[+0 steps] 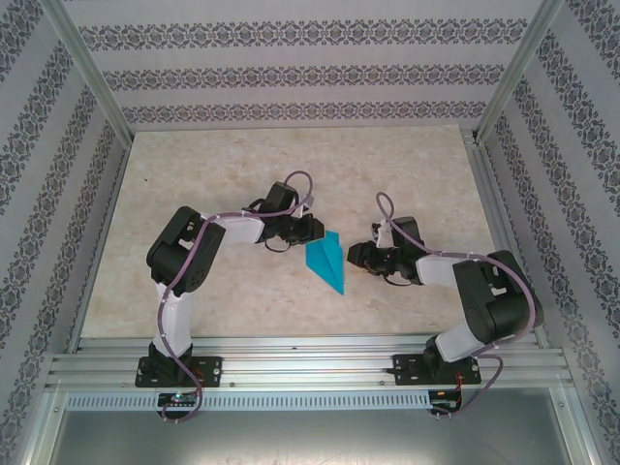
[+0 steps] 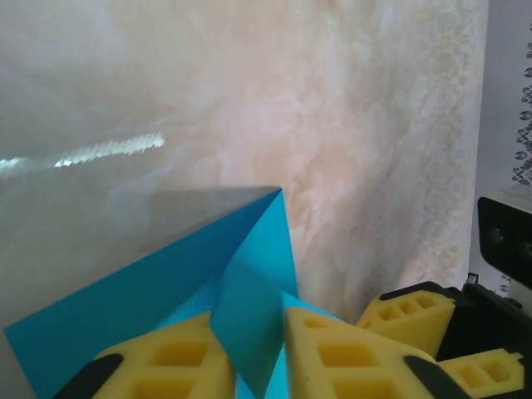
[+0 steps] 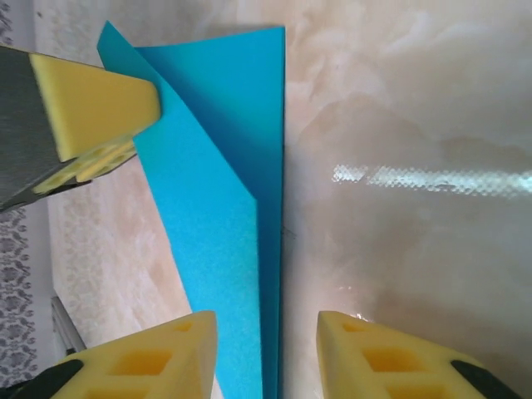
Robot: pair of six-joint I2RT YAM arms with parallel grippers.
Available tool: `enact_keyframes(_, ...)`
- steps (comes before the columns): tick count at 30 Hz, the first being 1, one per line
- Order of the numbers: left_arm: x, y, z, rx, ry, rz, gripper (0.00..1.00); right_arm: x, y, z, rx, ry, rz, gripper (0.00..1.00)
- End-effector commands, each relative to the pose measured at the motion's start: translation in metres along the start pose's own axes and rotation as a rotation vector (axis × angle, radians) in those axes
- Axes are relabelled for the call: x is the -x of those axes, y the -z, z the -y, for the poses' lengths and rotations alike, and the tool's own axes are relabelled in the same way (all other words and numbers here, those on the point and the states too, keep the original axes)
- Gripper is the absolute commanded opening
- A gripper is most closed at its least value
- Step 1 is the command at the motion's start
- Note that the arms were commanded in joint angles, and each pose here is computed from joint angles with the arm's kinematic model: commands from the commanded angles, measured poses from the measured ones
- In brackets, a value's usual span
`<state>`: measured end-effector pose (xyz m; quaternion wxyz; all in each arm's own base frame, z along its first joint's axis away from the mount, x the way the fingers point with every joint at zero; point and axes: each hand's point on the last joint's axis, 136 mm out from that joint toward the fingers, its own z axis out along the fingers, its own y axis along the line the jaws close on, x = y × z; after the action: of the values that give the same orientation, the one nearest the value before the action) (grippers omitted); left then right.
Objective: Fold a paper plane with a square sheet of paper (fold left side to right side)
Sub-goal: Turn over the paper at the center of the table.
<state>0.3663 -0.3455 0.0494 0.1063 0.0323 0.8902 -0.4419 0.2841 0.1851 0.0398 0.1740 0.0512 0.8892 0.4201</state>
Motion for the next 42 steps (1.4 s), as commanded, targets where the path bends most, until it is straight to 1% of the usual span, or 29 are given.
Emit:
enact_keyframes(1, 0.010, 0.013, 0.038, -0.103, -0.147, 0.048, 0.12, 0.017, 0.016, -0.025, 0.115, 0.066, 0.093, 0.42)
enact_keyframes(4, 0.015, 0.024, 0.060, -0.161, -0.230, 0.078, 0.01, 0.025, 0.031, -0.040, 0.206, 0.095, 0.166, 0.52)
enact_keyframes(5, 0.017, 0.031, 0.071, -0.190, -0.267, 0.094, 0.00, 0.030, 0.039, -0.047, 0.249, 0.100, 0.202, 0.56)
enact_keyframes(9, 0.024, 0.069, 0.119, -0.250, -0.425, 0.156, 0.00, 0.040, 0.064, -0.074, 0.391, 0.140, 0.279, 0.63)
enact_keyframes(11, 0.024, 0.095, 0.148, -0.281, -0.519, 0.190, 0.00, 0.045, 0.076, -0.089, 0.436, 0.176, 0.301, 0.65)
enact_keyframes(14, 0.024, 0.130, 0.182, -0.303, -0.632, 0.243, 0.00, 0.048, 0.091, -0.110, 0.481, 0.233, 0.329, 0.70)
enact_keyframes(17, 0.023, 0.157, 0.207, -0.307, -0.715, 0.285, 0.00, 0.045, 0.108, -0.130, 0.525, 0.305, 0.356, 0.79)
enact_keyframes(20, 0.023, 0.177, 0.226, -0.321, -0.765, 0.315, 0.00, 0.040, 0.123, -0.145, 0.547, 0.372, 0.380, 0.89)
enact_keyframes(22, 0.022, 0.188, 0.240, -0.347, -0.789, 0.331, 0.00, 0.035, 0.126, -0.151, 0.547, 0.404, 0.379, 0.92)
enact_keyframes(24, 0.022, 0.197, 0.252, -0.376, -0.805, 0.347, 0.00, 0.027, 0.124, -0.155, 0.551, 0.426, 0.361, 0.92)
enact_keyframes(25, 0.021, 0.200, 0.257, -0.393, -0.815, 0.353, 0.00, 0.030, 0.129, -0.167, 0.568, 0.456, 0.372, 0.92)
enact_keyframes(27, 0.021, 0.207, 0.266, -0.423, -0.822, 0.364, 0.00, 0.026, 0.129, -0.178, 0.596, 0.477, 0.354, 0.92)
enact_keyframes(30, 0.019, 0.212, 0.273, -0.453, -0.826, 0.363, 0.00, 0.023, 0.126, -0.192, 0.639, 0.483, 0.319, 0.90)
enact_keyframes(32, 0.016, 0.214, 0.276, -0.473, -0.831, 0.358, 0.00, 0.025, 0.129, -0.199, 0.669, 0.483, 0.326, 0.89)
enact_keyframes(37, 0.012, 0.218, 0.282, -0.524, -0.832, 0.354, 0.00, 0.025, 0.120, -0.205, 0.679, 0.492, 0.301, 0.88)
enact_keyframes(42, 0.011, 0.220, 0.284, -0.534, -0.829, 0.357, 0.00, 0.024, 0.115, -0.210, 0.686, 0.505, 0.294, 0.84)
